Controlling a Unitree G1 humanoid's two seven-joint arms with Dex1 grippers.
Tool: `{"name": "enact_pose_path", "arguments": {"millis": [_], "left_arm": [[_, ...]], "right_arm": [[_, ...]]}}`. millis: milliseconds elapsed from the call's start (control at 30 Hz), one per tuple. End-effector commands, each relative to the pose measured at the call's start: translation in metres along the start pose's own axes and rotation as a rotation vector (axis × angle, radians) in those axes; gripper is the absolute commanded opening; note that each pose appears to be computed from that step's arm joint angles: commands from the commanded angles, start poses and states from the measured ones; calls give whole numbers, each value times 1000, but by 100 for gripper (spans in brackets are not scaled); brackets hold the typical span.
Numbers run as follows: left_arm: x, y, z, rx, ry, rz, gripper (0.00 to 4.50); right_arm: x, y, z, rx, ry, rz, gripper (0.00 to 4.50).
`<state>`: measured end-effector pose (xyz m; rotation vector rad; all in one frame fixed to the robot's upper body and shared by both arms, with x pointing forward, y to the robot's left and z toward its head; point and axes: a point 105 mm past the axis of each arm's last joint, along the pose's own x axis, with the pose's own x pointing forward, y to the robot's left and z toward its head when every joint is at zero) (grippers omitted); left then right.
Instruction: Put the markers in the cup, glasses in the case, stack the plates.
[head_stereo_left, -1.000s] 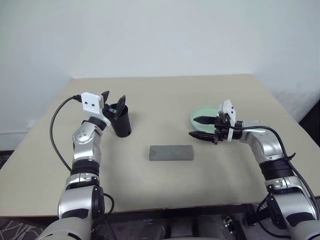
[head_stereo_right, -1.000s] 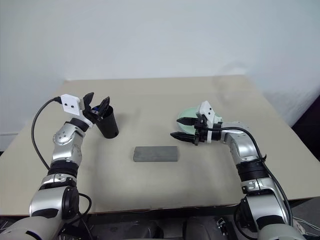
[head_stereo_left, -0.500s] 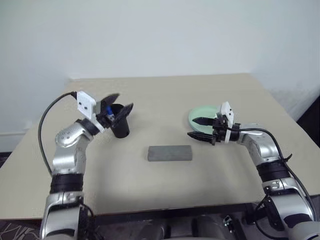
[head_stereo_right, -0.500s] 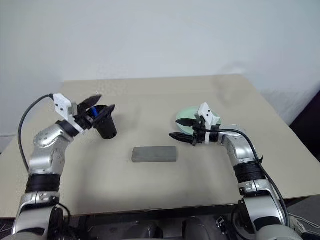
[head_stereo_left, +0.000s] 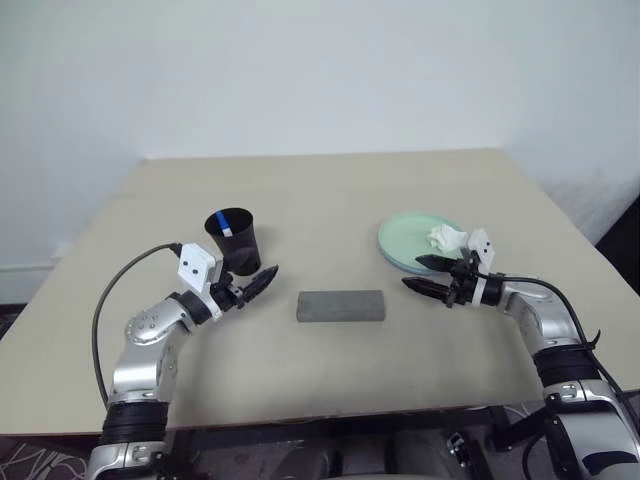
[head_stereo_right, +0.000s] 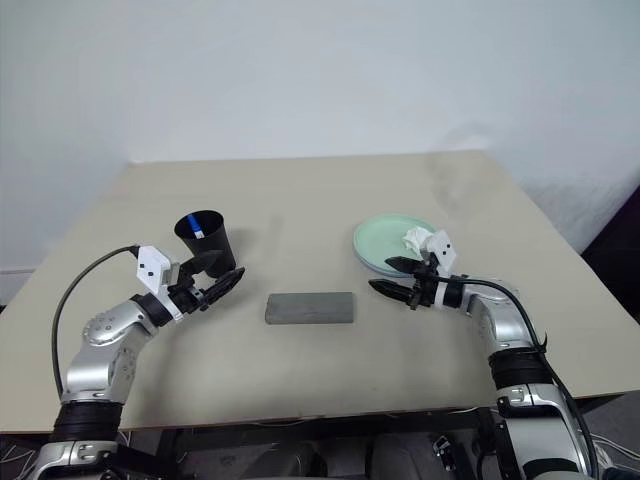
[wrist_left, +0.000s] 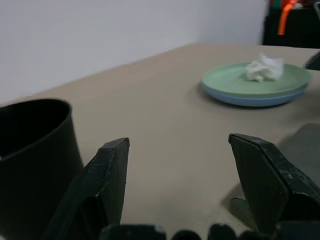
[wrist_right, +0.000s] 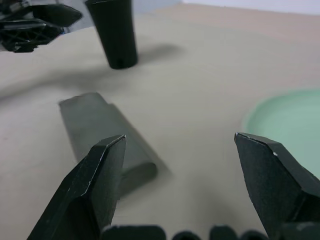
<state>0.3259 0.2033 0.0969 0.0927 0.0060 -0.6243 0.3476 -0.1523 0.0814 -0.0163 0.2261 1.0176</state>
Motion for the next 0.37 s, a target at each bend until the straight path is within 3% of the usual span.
{"name": "enact_pose_path", "arguments": {"millis": [33,367], "left_arm": [[5,3,5,38,-29,24,337],[5,-7,-13,11,-18,54,337]], "right_arm": [[-13,-15,10,-37,-29,-58,376],[-21,-17,7,-25,-26,-86,376]]}}
